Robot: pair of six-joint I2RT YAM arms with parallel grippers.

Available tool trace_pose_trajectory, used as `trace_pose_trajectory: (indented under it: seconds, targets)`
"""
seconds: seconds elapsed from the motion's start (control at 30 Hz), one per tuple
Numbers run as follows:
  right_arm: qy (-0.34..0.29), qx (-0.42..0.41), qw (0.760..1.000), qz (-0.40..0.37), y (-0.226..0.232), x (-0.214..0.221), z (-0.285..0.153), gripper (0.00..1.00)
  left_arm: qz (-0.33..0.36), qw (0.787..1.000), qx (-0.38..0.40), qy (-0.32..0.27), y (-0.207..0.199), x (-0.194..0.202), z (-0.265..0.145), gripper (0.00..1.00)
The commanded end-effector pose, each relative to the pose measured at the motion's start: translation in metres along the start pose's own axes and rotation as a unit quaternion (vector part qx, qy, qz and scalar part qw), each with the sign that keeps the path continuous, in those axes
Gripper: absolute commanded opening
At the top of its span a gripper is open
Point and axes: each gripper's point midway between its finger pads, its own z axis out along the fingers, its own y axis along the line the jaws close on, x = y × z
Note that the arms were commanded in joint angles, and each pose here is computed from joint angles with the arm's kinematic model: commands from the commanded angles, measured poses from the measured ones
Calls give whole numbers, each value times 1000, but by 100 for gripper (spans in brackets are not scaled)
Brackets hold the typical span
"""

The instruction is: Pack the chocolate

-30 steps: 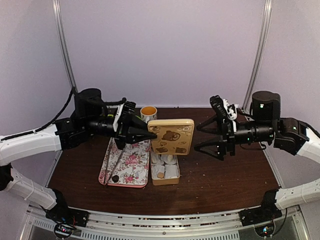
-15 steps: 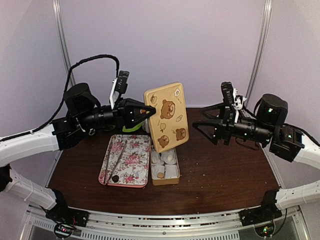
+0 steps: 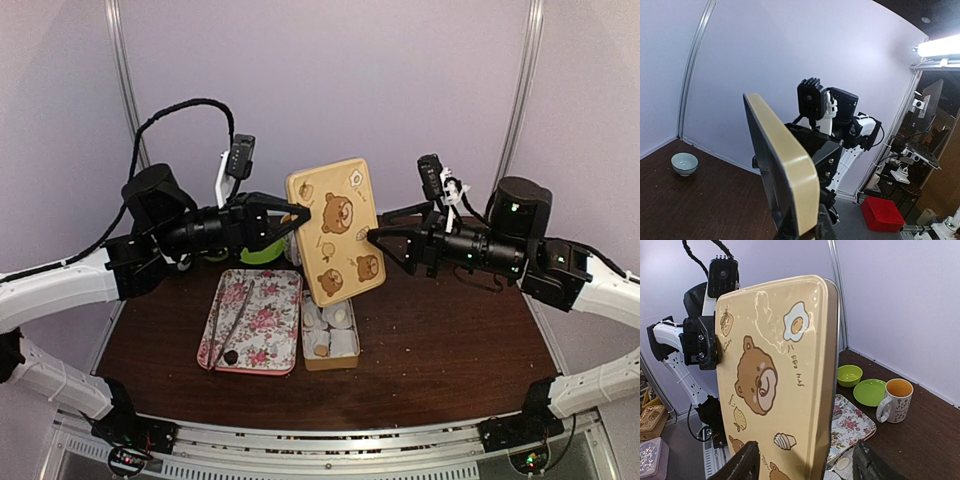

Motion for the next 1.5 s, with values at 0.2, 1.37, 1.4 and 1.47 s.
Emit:
trace_pose_trajectory:
  seconds: [0.2,1.37,1.4,1.47]
  targets:
    - [-11,-63,998,28,21,-15,6,48,20,997,65,-22,-28,-25,4,0]
    - [-10,-42,989,143,-2,17,18,0,-27,936,-351,-12,92,17,-87,98]
    - [0,-37,988,149,-5,23,23,0,-33,935,-354,-5,93,24,-90,98]
    - [19,-26,986,164,-12,36,33,0,-45,933,-356,12,97,39,-91,98]
